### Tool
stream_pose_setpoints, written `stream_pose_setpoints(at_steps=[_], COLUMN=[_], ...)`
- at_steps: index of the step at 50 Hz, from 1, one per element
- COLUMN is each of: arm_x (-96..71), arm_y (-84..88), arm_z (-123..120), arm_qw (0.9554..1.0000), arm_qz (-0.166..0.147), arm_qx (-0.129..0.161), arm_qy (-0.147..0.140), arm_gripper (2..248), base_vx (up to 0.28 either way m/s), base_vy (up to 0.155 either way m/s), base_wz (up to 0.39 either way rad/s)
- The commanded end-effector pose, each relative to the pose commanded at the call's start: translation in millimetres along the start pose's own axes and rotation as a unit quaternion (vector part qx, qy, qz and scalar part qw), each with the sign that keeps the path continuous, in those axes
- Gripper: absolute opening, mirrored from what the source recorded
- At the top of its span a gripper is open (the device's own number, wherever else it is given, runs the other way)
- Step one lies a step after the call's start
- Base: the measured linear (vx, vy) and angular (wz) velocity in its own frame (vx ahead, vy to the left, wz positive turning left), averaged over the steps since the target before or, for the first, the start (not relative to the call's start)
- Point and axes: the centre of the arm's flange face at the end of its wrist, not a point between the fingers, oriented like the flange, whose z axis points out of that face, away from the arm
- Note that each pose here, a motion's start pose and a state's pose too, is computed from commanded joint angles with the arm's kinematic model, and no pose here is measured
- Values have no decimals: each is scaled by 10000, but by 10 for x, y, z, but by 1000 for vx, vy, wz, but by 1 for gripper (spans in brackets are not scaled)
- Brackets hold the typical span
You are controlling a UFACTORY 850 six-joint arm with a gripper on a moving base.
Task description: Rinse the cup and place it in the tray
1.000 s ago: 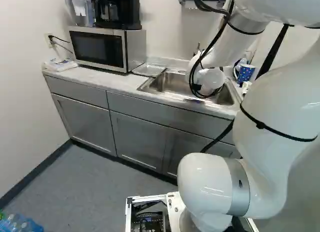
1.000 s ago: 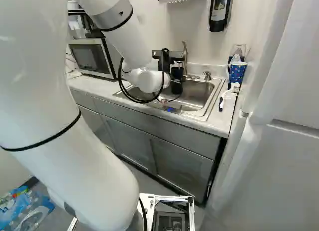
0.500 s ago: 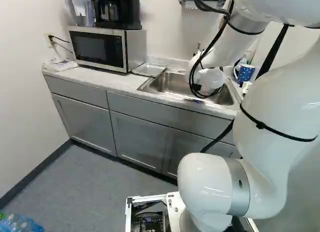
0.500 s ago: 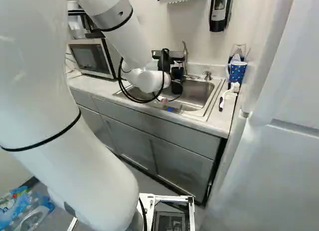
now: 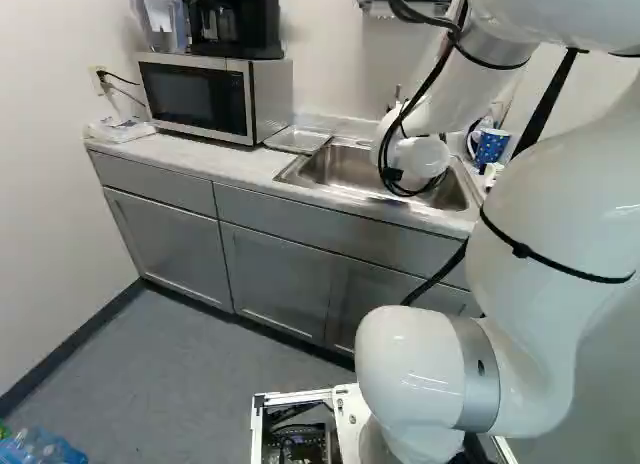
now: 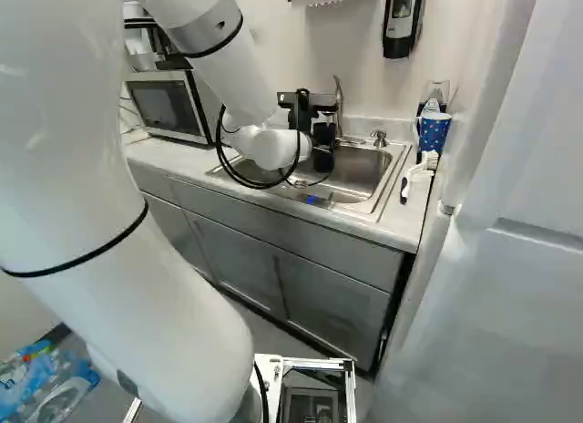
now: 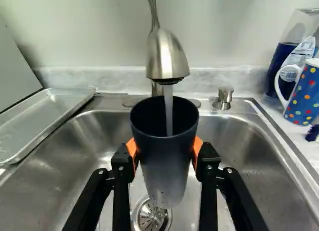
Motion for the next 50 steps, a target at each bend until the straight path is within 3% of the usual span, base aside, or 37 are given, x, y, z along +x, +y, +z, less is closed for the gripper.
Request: stream_pose_setpoints(at_steps=[50], arm_x=[0], arm_y=[0], arm_z=[0], arm_qw=[10000], arm_qz=[0], arm_qx=[0], arm_qy=[0], arm_gripper=[124], base_vx=[0], base_vy=[0], base_wz=[0])
